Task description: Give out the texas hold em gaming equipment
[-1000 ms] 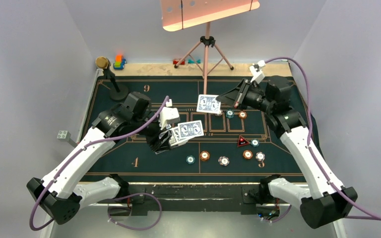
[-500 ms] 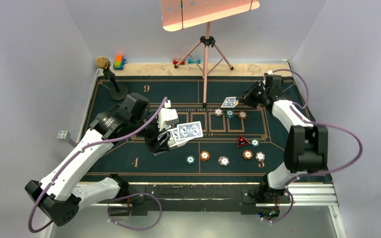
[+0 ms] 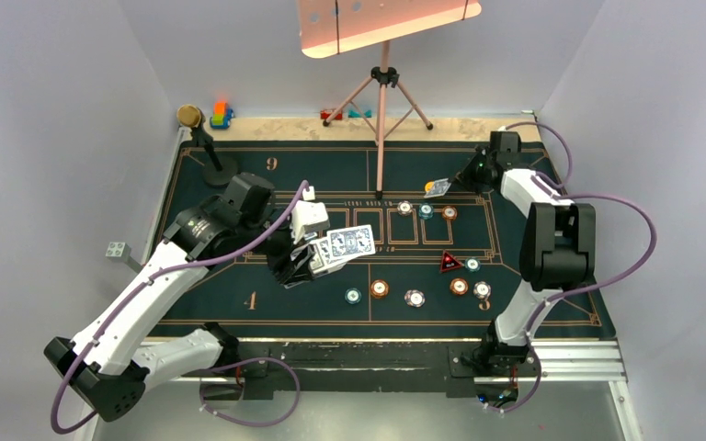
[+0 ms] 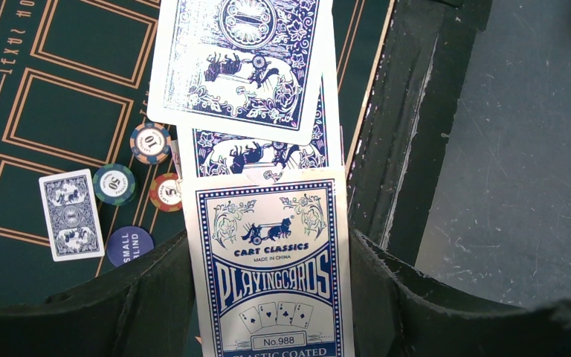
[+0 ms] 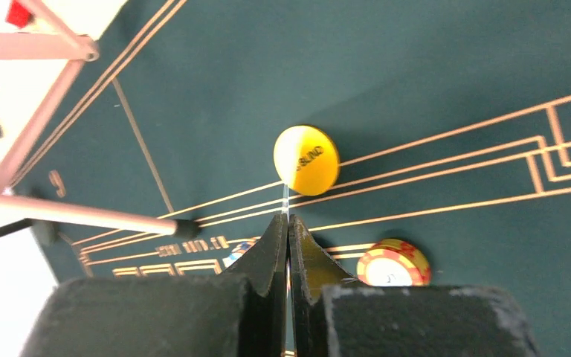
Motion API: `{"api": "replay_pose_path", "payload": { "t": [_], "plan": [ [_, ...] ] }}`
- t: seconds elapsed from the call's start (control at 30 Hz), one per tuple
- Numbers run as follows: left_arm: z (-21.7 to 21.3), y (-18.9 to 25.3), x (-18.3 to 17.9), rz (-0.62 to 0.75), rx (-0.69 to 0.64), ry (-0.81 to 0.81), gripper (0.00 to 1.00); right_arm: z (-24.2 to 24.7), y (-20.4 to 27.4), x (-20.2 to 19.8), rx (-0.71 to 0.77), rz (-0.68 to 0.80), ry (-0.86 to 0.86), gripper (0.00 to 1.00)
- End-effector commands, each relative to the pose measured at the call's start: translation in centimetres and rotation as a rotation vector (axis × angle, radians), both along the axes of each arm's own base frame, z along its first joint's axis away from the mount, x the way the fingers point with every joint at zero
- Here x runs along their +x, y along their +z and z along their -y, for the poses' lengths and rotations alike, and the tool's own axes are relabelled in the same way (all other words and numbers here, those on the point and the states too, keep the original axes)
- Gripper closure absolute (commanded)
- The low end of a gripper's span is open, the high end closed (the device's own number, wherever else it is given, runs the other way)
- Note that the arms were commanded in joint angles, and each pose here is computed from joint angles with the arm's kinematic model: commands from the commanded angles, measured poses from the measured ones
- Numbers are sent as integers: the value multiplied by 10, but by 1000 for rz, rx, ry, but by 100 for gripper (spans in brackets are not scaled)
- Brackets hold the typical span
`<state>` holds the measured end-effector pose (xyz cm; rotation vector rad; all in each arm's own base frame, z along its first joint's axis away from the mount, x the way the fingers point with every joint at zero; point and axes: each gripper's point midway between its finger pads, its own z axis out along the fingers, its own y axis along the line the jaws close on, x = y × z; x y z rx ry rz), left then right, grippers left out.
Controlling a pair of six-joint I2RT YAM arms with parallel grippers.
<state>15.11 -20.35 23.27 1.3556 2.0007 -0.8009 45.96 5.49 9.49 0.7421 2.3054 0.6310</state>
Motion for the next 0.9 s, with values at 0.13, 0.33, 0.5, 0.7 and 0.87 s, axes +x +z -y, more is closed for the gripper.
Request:
{"api": "replay_pose_path", "payload": {
  "t": [0.13,0.33,0.5,0.7,0.87],
  "plan": [
    [4,18,-1,41,-57,-23,100,19,11,-20,-148,-51,-1,72],
    [4,19,-2,42,-59,-23,100,-6,78,-34,-137,80,55,40],
    [3,20,-2,46,-62,-23,100,-64,135,-68,-138,199,202,19],
    [3,20,-2,49,-61,-24,100,-146,178,-136,81,318,469,13],
    [3,20,-2,49,-63,-25,100,-188,190,-187,282,347,639,10]
  ]
}}
